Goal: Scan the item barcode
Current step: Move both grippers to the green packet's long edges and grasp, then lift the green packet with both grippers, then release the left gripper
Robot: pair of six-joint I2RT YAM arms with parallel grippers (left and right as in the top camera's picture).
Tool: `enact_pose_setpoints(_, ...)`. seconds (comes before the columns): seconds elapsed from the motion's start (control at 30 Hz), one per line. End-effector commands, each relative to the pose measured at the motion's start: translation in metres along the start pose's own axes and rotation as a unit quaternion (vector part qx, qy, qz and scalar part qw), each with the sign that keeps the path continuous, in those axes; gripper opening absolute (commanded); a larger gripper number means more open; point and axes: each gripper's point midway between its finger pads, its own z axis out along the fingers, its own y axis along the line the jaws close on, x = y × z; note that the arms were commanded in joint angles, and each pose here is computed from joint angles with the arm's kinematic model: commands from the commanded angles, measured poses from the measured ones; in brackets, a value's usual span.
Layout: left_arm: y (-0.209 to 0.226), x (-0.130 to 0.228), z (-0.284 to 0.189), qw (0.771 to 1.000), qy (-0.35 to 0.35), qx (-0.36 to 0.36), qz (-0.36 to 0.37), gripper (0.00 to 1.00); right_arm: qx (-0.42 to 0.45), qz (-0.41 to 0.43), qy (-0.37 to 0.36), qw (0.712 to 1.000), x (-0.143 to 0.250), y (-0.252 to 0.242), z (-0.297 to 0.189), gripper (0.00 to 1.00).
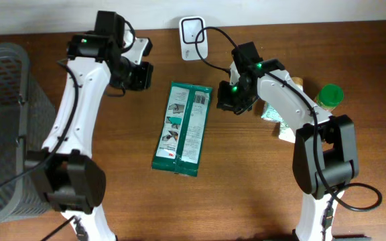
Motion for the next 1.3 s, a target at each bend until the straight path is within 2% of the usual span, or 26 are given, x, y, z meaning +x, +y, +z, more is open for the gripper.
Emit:
enact_pose_setpoints(0.0,0.006,0.018,0.048,0.998,0.064,-0.001,0.000,0.00,-0.006,0.005,0.008,1.000,0.002,0.000,0.003,0.09)
enact_pose_setpoints(0.13,0.009,0.040,0.090,0.991,0.114,0.037,0.058,0.00,-0.025,0.005,0.025,0.999,0.012,0.007,0.011,0.05)
enact_pose_setpoints(0.23,0.011,0.043,0.111,0.988,0.127,0.050,0.069,0.00,-0.025,0.019,0.031,0.999,0.021,0.008,0.022,0.04)
enact_pose_setpoints(0.33,-0.002,0.050,0.129,0.979,0.135,0.114,0.099,0.00,-0.037,0.026,0.039,0.998,0.025,0.008,0.025,0.04)
enact_pose_setpoints(0.5,-0.004,0.057,0.148,0.975,0.148,0.141,0.089,0.00,-0.075,0.042,0.041,0.995,0.033,0.008,0.044,0.04)
enact_pose_setpoints(0.6,-0.002,0.060,0.155,0.976,0.148,0.139,0.079,0.00,-0.076,0.046,0.040,0.995,0.034,0.006,0.048,0.04)
enact_pose_setpoints(0.7,0.016,0.067,0.172,0.983,0.154,0.091,0.039,0.00,-0.074,0.046,0.039,0.995,0.034,0.005,0.048,0.04)
enact_pose_setpoints(0.93,0.019,0.072,0.181,0.985,0.152,0.084,0.006,0.00,-0.070,0.085,0.053,0.992,0.040,-0.022,0.049,0.05)
enact_pose_setpoints(1.07,0.019,0.072,0.181,0.985,0.153,0.084,0.001,0.00,-0.110,0.083,0.078,0.987,0.063,-0.016,0.064,0.24)
enact_pose_setpoints(1.27,0.019,0.072,0.181,0.985,0.152,0.084,0.002,0.00,-0.104,0.096,0.125,0.982,0.106,-0.003,0.084,0.39)
